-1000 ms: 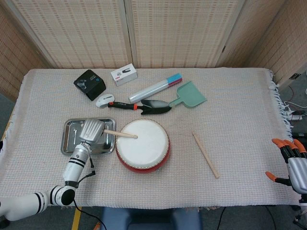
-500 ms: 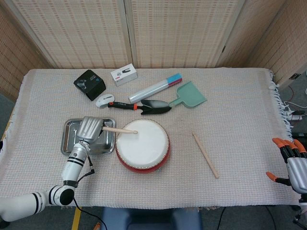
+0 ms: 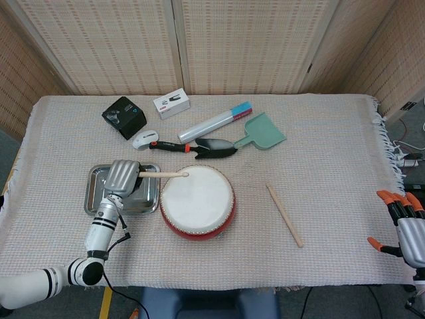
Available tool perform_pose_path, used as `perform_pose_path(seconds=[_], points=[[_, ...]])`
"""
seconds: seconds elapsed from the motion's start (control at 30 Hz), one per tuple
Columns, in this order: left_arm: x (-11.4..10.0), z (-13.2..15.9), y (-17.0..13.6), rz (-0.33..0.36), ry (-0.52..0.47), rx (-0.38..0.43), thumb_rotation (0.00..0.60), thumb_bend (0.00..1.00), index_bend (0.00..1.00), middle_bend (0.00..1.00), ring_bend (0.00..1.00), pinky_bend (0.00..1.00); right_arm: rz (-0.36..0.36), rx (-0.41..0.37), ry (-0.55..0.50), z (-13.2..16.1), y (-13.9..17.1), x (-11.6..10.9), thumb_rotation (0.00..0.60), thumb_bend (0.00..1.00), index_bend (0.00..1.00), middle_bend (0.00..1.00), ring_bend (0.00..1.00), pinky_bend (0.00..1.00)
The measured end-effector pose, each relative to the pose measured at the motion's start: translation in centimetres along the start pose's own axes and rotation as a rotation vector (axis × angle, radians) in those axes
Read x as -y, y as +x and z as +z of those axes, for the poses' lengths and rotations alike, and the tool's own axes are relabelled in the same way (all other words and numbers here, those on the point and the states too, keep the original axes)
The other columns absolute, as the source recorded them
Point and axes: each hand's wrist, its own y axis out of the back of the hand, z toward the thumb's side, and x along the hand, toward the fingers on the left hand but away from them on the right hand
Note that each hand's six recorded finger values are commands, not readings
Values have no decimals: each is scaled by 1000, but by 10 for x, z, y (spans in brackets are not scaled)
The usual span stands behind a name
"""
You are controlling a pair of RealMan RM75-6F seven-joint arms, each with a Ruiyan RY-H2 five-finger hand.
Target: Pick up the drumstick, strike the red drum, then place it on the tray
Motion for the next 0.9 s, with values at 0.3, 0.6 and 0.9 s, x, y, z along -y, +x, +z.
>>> perform_pose_path(seconds=[0.3,0.6,0.9], points=[[25,-2,-4,-53,285,55,600,608,1000,1000,998,1000,-7,2,-3,-2,1,-1,600,97,105,108,0,0],[-7,1,-5,6,29,32,600,608,1000,1000,998,1000,-11,-2,-7,0,1,-1,600,97,105,108,0,0],[24,-7,-6,-30,311,60,600,608,1000,1000,998,1000,-9,3,-6,-1,0,-2,600,98,105,108,0,0]])
